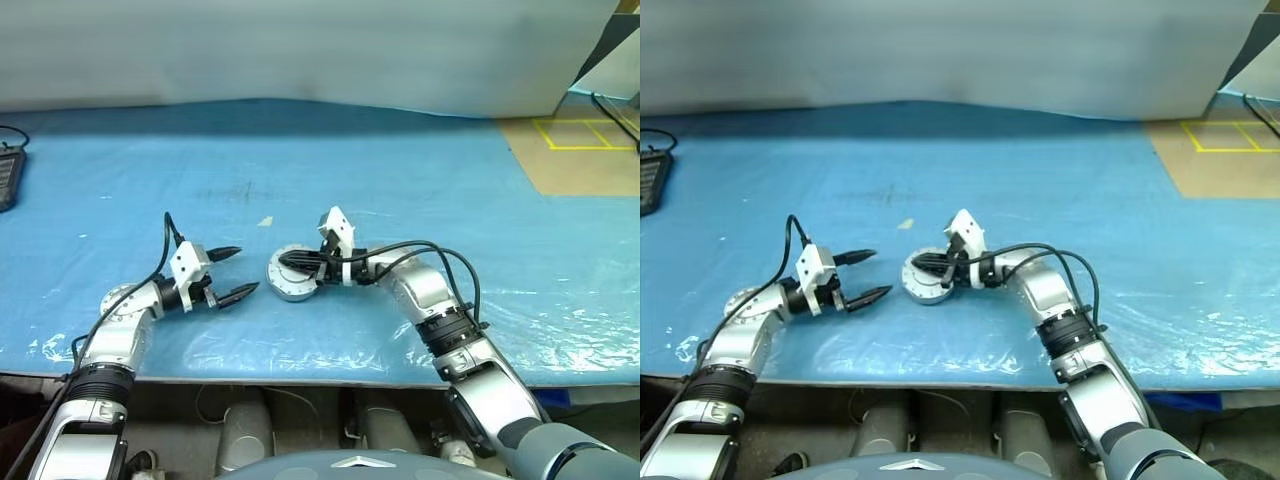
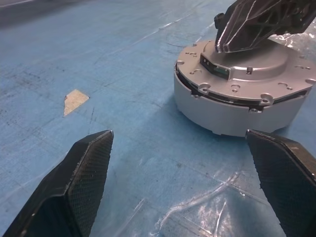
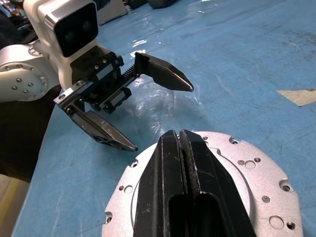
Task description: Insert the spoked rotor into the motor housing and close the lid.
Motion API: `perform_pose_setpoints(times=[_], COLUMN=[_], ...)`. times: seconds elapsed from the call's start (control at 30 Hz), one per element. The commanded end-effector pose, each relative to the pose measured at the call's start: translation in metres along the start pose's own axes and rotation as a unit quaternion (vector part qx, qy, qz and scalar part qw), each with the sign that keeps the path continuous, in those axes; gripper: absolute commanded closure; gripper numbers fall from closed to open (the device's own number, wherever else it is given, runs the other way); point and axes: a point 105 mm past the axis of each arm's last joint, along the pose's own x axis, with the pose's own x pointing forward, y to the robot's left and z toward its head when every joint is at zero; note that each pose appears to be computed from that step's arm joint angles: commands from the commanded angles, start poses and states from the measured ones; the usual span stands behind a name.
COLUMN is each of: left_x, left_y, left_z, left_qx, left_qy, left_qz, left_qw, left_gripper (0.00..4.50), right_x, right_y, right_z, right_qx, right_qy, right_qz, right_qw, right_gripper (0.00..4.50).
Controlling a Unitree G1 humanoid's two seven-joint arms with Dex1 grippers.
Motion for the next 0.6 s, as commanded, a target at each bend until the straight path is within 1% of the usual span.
perform_pose_setpoints(times=[0.03, 0.1, 0.17, 0.27, 0.3, 0.33, 0.4, 0.5, 0.6], left_x=[0.002, 0.003, 0.004, 0.005, 0.005, 0.005, 0.005, 0.005, 0.005], left_y=[0.002, 0.002, 0.002, 0.002, 0.003, 0.003, 0.002, 0.002, 0.002], left_z=[0.009, 0.009, 0.009, 0.010, 0.010, 0.010, 0.010, 0.009, 0.009], left_qx=[0.014, 0.015, 0.015, 0.015, 0.016, 0.017, 0.017, 0.016, 0.014], left_qy=[-0.012, -0.012, -0.012, -0.013, -0.013, -0.013, -0.013, -0.013, -0.013], left_qz=[0.000, 0.000, 0.000, -0.001, -0.001, 0.000, 0.000, -0.001, -0.002], left_qw=[1.000, 1.000, 1.000, 1.000, 1.000, 1.000, 1.000, 1.000, 1.000], left_gripper=[0.00, 0.00, 0.00, 0.00, 0.00, 0.00, 0.00, 0.00, 0.00], right_x=[-0.009, -0.011, -0.013, -0.015, -0.016, -0.017, -0.019, -0.020, -0.020], right_y=[-0.008, -0.010, -0.012, -0.007, -0.007, -0.004, 0.000, 0.002, 0.004], right_z=[-0.025, -0.020, -0.011, 0.009, 0.017, 0.023, 0.025, 0.021, 0.020], right_qx=[0.017, 0.004, -0.020, -0.040, -0.055, -0.068, -0.087, -0.113, -0.118], right_qy=[0.039, 0.033, 0.022, -0.018, -0.038, -0.047, -0.047, -0.026, -0.024], right_qz=[-0.026, -0.032, -0.040, -0.030, -0.034, -0.032, -0.022, -0.018, -0.012], right_qw=[0.999, 0.999, 0.999, 0.999, 0.997, 0.996, 0.995, 0.993, 0.993], right_gripper=[4.29, 3.85, 3.28, 2.21, 1.93, 1.55, 1.55, 1.55, 1.55])
